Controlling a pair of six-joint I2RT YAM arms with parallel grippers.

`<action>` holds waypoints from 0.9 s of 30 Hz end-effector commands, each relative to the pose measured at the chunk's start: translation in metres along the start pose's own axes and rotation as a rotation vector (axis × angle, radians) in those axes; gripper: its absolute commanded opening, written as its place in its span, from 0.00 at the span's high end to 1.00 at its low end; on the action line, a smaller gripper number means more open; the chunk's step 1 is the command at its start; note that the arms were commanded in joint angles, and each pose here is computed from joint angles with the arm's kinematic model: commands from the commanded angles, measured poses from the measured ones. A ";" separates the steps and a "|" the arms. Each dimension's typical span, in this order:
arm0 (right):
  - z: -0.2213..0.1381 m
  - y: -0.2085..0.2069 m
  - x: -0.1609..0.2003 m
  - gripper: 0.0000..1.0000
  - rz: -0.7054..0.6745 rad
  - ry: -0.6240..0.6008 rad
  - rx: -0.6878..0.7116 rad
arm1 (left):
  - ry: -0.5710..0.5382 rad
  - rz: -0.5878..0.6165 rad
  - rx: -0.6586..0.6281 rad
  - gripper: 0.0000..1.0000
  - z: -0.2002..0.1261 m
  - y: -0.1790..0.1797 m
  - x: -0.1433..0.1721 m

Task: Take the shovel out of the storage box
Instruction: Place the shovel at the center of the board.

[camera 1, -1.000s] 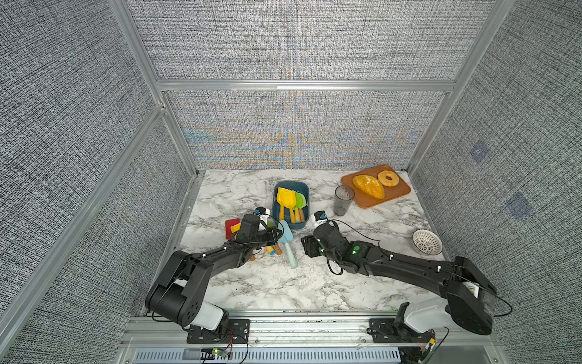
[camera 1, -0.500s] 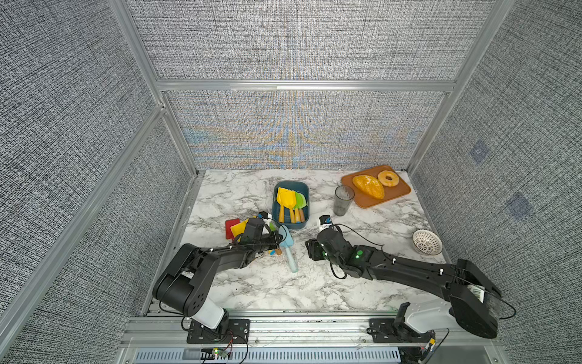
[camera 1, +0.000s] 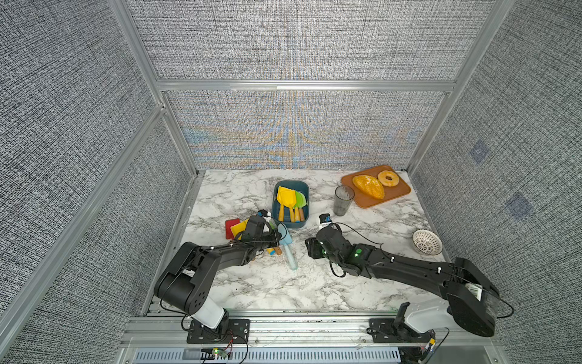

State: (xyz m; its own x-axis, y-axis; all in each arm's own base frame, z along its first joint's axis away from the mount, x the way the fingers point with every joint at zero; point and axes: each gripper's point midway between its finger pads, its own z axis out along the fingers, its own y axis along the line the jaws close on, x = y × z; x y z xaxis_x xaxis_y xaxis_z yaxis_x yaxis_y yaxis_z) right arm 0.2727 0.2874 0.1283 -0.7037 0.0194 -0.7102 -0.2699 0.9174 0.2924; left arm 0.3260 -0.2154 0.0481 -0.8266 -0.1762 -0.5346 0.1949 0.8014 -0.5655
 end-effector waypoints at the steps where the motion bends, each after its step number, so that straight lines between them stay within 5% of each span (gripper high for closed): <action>1: -0.003 0.003 -0.007 0.38 0.002 -0.021 -0.012 | 0.004 0.010 -0.014 0.97 0.002 0.003 0.000; 5: -0.004 0.001 -0.008 0.38 0.006 -0.024 -0.013 | 0.019 0.008 -0.022 0.96 0.006 0.005 0.002; 12: -0.002 -0.003 -0.007 0.36 0.006 -0.017 -0.002 | 0.021 -0.008 -0.027 0.77 0.006 0.006 0.002; 27: 0.002 0.002 -0.020 0.33 0.008 -0.015 -0.008 | 0.006 0.029 0.006 0.57 -0.032 -0.014 -0.004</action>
State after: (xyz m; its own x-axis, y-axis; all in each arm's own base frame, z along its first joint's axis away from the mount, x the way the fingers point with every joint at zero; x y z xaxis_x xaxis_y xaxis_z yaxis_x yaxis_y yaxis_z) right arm 0.2849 0.2872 0.1383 -0.7010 0.0421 -0.7119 -0.2598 0.9146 0.3099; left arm 0.3173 -0.2125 0.0790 -0.8147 -0.1736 -0.5533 0.2179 0.7926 -0.5694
